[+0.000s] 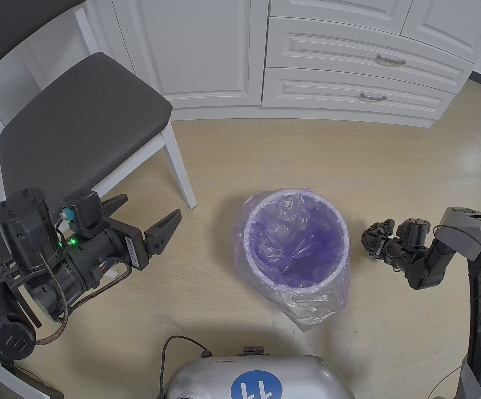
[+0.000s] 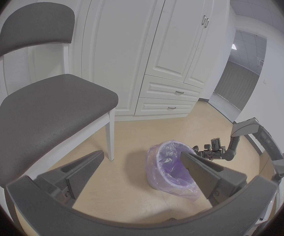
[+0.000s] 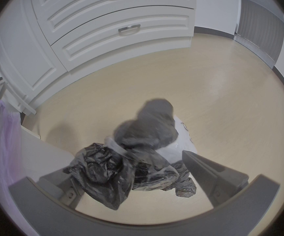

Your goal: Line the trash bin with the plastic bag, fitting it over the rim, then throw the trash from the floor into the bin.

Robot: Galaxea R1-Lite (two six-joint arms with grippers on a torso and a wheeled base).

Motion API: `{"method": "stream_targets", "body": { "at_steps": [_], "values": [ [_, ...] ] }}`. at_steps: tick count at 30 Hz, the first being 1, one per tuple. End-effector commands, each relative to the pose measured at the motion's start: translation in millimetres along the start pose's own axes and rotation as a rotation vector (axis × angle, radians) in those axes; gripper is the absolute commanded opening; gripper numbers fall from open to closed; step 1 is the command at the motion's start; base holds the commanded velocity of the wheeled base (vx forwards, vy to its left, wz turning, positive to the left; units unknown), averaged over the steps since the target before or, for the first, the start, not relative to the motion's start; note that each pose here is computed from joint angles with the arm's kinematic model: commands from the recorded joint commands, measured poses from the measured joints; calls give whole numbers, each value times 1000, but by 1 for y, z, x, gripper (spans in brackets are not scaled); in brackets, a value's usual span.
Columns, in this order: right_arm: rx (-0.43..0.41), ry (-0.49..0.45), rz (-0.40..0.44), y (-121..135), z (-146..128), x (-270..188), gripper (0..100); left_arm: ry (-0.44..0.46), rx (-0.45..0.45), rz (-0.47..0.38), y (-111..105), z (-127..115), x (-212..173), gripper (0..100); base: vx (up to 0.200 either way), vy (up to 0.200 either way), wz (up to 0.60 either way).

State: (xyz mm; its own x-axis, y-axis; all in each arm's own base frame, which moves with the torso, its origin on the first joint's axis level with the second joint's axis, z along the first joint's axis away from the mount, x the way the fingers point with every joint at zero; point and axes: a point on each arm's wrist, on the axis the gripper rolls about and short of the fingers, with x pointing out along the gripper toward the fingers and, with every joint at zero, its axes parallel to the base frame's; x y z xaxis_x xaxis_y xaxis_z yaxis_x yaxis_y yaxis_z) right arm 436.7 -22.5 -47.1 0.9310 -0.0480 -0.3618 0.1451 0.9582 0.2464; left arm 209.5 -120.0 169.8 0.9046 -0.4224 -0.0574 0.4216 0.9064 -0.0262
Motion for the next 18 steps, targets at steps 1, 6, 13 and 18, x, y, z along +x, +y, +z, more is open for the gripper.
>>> {"method": "stream_targets", "body": {
  "at_steps": [1,6,13,18],
  "values": [
    [2,36,-11,-5,-21,8,0,7,-2,8,2,-2,2,100,0,0,0],
    [7,34,-14,-9,-20,9,0,22,-1,11,2,-5,6,100,0,0,0],
    [-12,-13,0,-6,-17,2,0,46,3,15,2,-12,11,100,0,0,0],
    [-43,-6,3,-4,-13,-5,0,40,7,10,1,-12,10,100,0,0,0]
  ]
}}
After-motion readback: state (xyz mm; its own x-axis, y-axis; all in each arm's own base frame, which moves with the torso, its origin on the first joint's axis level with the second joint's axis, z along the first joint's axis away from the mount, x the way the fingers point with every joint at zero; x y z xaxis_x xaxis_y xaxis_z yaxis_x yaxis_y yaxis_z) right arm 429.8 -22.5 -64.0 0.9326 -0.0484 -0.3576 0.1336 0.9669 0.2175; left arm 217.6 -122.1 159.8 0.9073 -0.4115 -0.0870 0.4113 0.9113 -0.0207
